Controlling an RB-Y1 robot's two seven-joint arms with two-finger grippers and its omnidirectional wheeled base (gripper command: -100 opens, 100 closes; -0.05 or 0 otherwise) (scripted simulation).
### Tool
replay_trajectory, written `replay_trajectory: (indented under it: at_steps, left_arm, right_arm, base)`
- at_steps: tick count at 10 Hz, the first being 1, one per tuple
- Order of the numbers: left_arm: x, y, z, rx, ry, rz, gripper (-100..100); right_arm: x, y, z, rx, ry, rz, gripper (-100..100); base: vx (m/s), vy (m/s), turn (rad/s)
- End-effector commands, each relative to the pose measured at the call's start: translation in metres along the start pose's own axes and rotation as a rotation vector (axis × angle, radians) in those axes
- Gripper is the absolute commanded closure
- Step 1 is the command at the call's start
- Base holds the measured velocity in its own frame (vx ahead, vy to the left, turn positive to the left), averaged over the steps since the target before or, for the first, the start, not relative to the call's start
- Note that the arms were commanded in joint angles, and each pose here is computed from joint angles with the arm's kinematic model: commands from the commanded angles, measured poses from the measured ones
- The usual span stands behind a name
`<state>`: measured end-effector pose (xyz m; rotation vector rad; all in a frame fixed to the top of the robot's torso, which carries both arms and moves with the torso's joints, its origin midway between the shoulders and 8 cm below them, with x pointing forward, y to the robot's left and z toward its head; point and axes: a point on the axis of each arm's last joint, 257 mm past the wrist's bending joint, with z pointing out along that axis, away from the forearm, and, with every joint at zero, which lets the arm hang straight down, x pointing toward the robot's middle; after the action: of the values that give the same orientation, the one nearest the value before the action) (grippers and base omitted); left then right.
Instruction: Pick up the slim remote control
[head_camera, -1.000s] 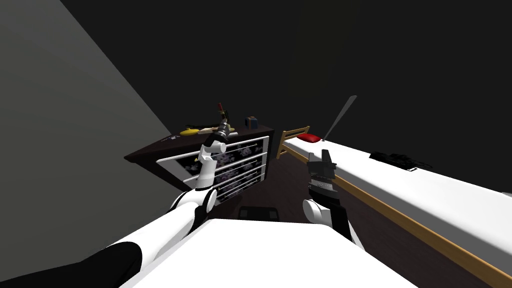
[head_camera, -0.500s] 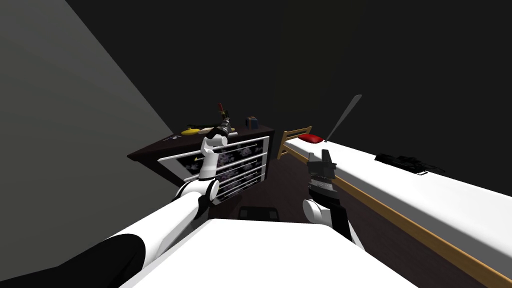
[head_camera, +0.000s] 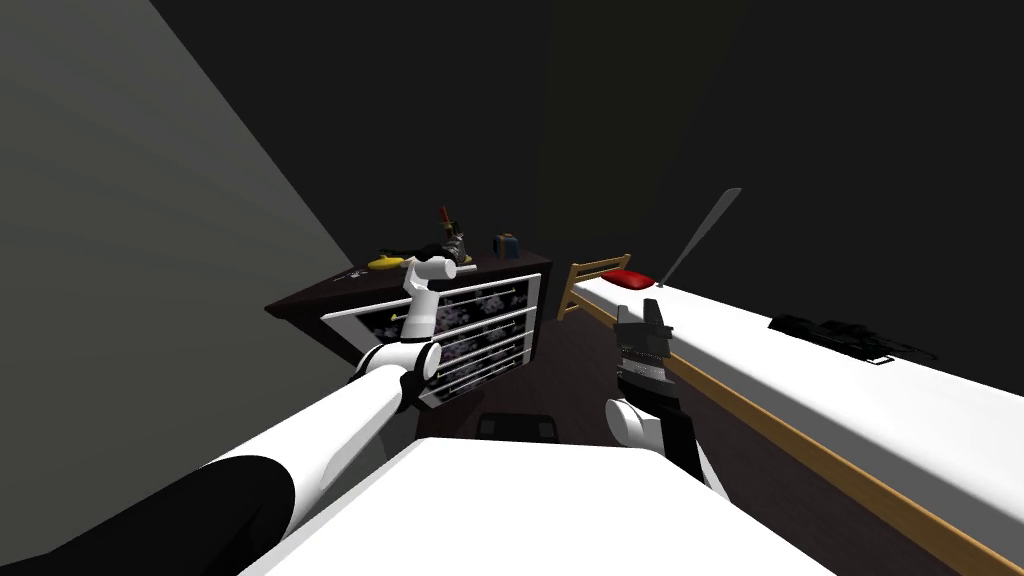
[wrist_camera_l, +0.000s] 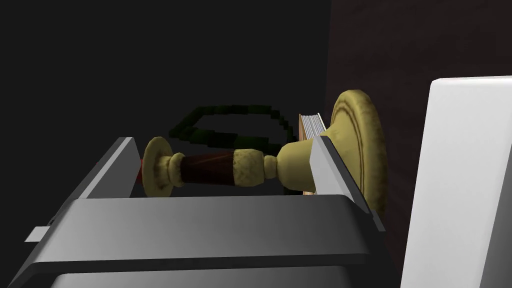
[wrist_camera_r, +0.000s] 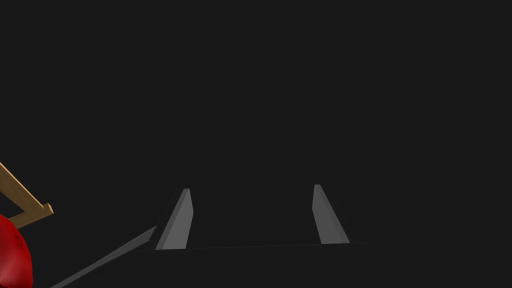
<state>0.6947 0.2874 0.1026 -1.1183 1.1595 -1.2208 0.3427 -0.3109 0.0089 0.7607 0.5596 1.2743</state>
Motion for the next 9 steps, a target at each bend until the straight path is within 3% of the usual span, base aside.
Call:
replay_trajectory:
  at_steps: [1, 9]
  left_arm:
    - [0.006, 0.004, 0.006, -0.047, 0.009, -0.005, -100]
    - [0.033, 0.009, 0.03, -0.277, 0.054, -0.037, -100]
  right_arm:
    - [0.0, 0.0, 0.0, 0.0, 0.0, 0.0, 0]
    - [0.0, 0.0, 0.0, 0.0, 0.0, 0.0, 0]
  base:
    - [0.016, -0.024, -0.004]
    - [0.031, -0.023, 0.062]
